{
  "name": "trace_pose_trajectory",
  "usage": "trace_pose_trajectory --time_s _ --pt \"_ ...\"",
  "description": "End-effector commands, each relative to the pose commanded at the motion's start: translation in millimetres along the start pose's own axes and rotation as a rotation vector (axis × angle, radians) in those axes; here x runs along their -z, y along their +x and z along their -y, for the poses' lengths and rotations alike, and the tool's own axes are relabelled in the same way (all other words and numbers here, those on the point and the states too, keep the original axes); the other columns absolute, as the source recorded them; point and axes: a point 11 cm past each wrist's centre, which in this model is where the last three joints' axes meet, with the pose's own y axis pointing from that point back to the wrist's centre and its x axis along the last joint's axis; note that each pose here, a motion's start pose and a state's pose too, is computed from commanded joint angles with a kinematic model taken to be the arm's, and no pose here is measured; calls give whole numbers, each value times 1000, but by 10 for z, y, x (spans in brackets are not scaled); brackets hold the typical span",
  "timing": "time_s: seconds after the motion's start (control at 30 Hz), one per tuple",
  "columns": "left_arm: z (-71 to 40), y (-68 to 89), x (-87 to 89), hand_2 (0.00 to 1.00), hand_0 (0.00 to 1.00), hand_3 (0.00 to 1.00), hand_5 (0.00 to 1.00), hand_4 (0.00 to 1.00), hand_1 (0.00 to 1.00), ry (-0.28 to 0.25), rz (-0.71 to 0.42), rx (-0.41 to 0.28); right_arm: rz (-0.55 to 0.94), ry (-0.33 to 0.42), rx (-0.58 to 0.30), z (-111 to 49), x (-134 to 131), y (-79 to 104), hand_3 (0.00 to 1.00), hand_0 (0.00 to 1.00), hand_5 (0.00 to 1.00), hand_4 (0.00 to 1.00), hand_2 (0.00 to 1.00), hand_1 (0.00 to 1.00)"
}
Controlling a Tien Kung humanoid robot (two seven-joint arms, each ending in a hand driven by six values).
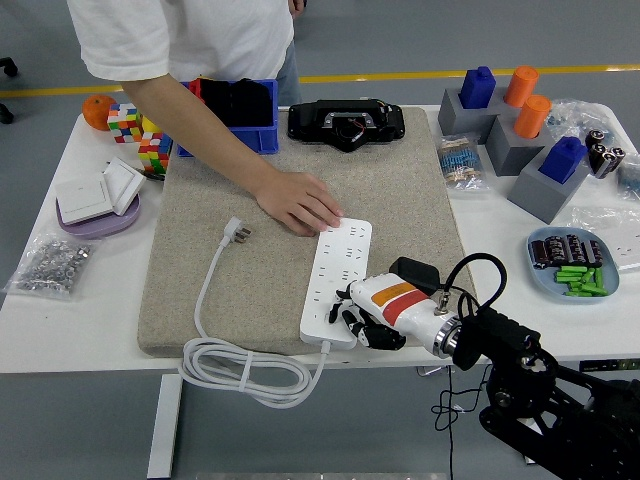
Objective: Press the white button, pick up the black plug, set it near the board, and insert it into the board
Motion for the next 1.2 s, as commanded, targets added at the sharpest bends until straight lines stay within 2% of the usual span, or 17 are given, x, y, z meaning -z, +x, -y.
trace_pose_trajectory --time_s 0.3,0.4,0.53,0.67,0.7,0.77,0.87,0.9,1.07,1.1,1.2 --pt "-6 0 -26 667 773 734 542 650 710 -4 2 0 -8 15 -12 -10 25 44 541 2 2 307 90 2" --pt "-6 1 -30 667 773 734 542 650 710 -6 1 0 19 40 -68 -30 111 179 541 2 2 307 90 2" --pt "-4 12 -14 667 773 734 542 651 709 -1 3 -3 47 90 -205 -108 268 527 536 2 2 309 87 2" --pt "-5 12 -18 667 773 734 542 651 709 -2 3 -2 58 105 -291 -200 297 721 536 2 2 309 87 2" --pt "-5 12 -19 667 774 734 542 651 709 -2 3 -2 72 101 -319 -242 276 780 576 311 2 459 203 163" --pt "-6 13 -23 667 774 734 542 651 709 -3 4 -2 97 82 -341 -286 212 833 576 311 2 459 203 163" --pt "-7 11 -26 667 774 734 542 651 709 -4 4 -2 132 15 -337 -316 35 835 576 311 2 459 203 163" --pt "-8 10 -30 667 774 734 542 651 710 -4 5 -2 140 -17 -327 -321 -37 819 684 680 105 832 646 666" --pt "-8 20 -30 667 774 734 542 651 710 -3 8 -5 195 -103 -303 -355 -251 729 684 680 105 832 646 666" --pt "-9 23 -29 667 774 734 543 651 709 -3 9 -5 207 -110 -300 -358 -270 711 862 870 255 998 847 857" --pt "-7 26 -22 667 774 734 543 651 709 -2 9 -6 279 -131 -295 -366 -357 612 862 870 255 998 847 857"
